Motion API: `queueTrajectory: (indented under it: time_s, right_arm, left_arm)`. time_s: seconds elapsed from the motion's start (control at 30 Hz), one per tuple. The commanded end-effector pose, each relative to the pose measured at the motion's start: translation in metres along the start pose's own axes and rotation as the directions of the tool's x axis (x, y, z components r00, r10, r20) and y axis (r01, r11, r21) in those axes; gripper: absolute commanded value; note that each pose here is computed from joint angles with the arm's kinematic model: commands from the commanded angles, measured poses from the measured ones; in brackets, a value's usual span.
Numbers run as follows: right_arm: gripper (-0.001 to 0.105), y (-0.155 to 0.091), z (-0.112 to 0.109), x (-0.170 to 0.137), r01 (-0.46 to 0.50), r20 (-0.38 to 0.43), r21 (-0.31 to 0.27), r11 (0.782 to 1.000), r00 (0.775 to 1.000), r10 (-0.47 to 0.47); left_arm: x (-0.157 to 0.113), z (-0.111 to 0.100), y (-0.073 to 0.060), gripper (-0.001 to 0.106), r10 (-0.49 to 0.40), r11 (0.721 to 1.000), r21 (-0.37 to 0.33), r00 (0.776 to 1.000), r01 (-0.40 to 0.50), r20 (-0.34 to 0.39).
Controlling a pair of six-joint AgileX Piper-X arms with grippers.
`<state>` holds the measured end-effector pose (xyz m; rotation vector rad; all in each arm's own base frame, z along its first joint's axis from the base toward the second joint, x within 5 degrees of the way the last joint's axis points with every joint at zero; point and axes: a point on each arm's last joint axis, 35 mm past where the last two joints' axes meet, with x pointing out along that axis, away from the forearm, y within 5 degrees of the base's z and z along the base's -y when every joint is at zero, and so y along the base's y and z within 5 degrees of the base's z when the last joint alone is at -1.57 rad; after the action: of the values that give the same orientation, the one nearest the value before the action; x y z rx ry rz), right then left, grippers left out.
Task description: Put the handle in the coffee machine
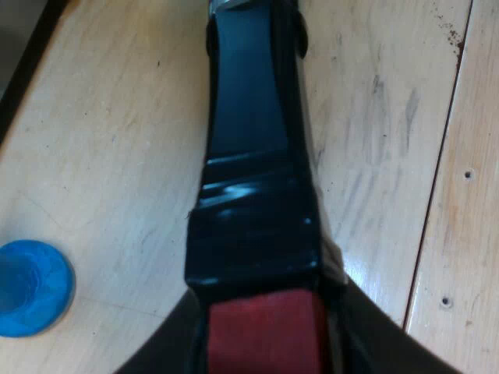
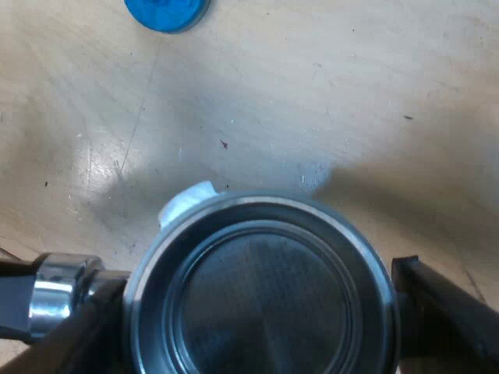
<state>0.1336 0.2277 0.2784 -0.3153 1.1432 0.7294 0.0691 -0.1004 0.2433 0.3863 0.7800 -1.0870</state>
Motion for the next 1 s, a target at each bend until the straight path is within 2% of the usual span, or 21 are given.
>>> queueTrajectory:
  time_s: [0.03, 0.07, 0.1, 0.13, 0.17, 0.2, 0.23, 0.3, 0.73, 1.0]
  right_arm:
    - [0.009, 0.0004, 0.0029, -0.0072, -0.001, 0.043, -0.015, 1.0, 0.999, 0.001]
    - [0.021, 0.0004, 0.0029, -0.0072, -0.001, 0.043, -0.015, 1.0, 0.999, 0.001]
    - [0.023, 0.0004, 0.0029, -0.0072, -0.001, 0.043, -0.015, 1.0, 0.999, 0.001]
    - [0.032, 0.0004, 0.0029, -0.0072, -0.001, 0.043, -0.015, 1.0, 0.999, 0.001]
    - [0.05, 0.0004, 0.0029, -0.0072, -0.001, 0.043, -0.017, 1.0, 0.999, 0.001]
    - [0.056, 0.0004, 0.0029, -0.0072, -0.001, 0.043, -0.017, 1.0, 0.999, 0.001]
    - [0.072, 0.0004, 0.0029, -0.0072, 0.0, 0.043, -0.028, 1.0, 0.999, 0.001]
    - [0.078, 0.0004, 0.0029, -0.0072, 0.001, 0.043, -0.058, 0.998, 0.999, 0.001]
    - [0.078, -0.0005, 0.0042, -0.0073, 0.037, 0.063, -0.097, 0.995, 0.998, -0.031]
    - [0.078, -0.0019, 0.0039, -0.0132, 0.068, 0.092, -0.125, 0.99, 0.994, -0.057]
  left_arm:
    - [-0.0008, 0.0005, -0.0017, 0.0, -0.033, 0.999, 0.017, 0.999, 0.033, 0.004]
    - [-0.0008, 0.0005, -0.0017, 0.0, -0.033, 0.999, 0.017, 0.999, 0.033, 0.004]
    - [-0.0008, 0.0005, -0.0017, 0.0, -0.033, 0.999, 0.017, 0.999, 0.033, 0.004]
    - [-0.0008, 0.0005, -0.0017, 0.0, -0.033, 0.999, 0.017, 0.999, 0.033, 0.004]
    - [-0.0008, 0.0005, -0.0017, 0.0, -0.033, 0.999, 0.017, 0.999, 0.033, 0.004]
    - [-0.0008, 0.0005, -0.0017, 0.0, -0.033, 0.999, 0.017, 0.999, 0.033, 0.004]
    - [-0.0008, 0.0005, -0.0017, 0.0, -0.033, 0.999, 0.017, 0.999, 0.033, 0.004]
    - [-0.0008, 0.0005, -0.0017, 0.0, -0.033, 0.999, 0.017, 0.999, 0.033, 0.004]
    - [-0.0008, 0.0005, -0.0017, 0.0, -0.033, 0.999, 0.017, 0.999, 0.033, 0.004]
    - [-0.0074, 0.0078, 0.0014, 0.0, 0.006, 1.0, -0.019, 0.999, -0.005, 0.031]
